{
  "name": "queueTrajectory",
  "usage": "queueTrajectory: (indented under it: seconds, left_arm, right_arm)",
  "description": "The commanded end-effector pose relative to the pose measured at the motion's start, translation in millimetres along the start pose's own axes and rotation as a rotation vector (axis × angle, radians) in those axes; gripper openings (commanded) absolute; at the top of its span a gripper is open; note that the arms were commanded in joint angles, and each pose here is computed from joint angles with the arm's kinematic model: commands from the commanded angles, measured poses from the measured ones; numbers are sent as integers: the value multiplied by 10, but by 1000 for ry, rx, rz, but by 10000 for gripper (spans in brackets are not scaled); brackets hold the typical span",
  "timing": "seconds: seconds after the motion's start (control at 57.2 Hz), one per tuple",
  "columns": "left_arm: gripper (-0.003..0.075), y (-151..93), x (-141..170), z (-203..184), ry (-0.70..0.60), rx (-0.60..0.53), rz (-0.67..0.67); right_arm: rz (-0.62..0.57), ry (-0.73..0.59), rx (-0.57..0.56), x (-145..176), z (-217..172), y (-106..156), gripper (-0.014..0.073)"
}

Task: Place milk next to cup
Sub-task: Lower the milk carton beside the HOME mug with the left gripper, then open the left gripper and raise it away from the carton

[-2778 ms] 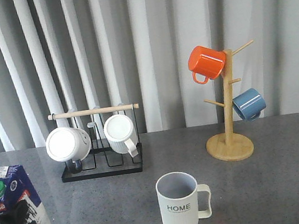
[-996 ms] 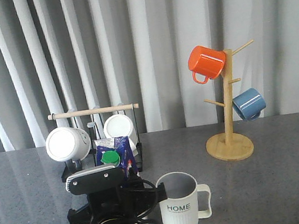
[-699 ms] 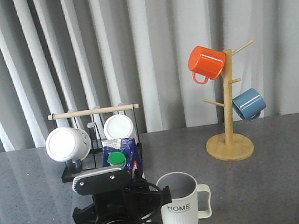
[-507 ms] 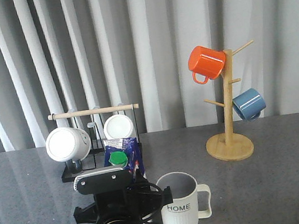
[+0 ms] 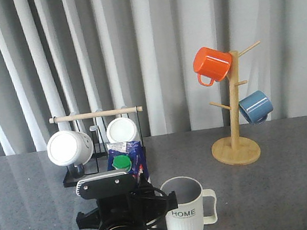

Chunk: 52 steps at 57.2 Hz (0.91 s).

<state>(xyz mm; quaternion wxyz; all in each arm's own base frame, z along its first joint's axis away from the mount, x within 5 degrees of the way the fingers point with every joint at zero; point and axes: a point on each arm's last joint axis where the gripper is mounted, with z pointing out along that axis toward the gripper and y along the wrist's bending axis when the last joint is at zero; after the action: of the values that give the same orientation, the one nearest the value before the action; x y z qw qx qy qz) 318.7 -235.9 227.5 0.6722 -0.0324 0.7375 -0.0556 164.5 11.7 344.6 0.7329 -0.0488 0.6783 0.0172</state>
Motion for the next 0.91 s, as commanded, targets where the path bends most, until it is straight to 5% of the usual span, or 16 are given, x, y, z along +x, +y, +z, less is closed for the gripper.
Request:
queueTrajectory:
  seconds: [0.0,0.175,0.28,0.647,0.891]
  left_arm:
    - [93,-48,-237,-35,-63,32,-29]
    - [109,-46,-241,-35,-67,29,-29]
    - [185,-46,-236,-35,-61,30,-31]
    - [734,-18,-198,-39,-14,-6,20]
    - [722,-50,-384,-143,-36,27,42]
  right_arm:
    - [-7,-97,-7,-152,-7,-1,-9]
    - [-7,-97,-7,-152,-7,-1,-9]
    - [-7,-97,-7,-152,-7,-1,-9]
    - [-7,-97,-7,-152,-7,-1,-9]
    - [-7,-97,-7,-152,-7,-1,-9]
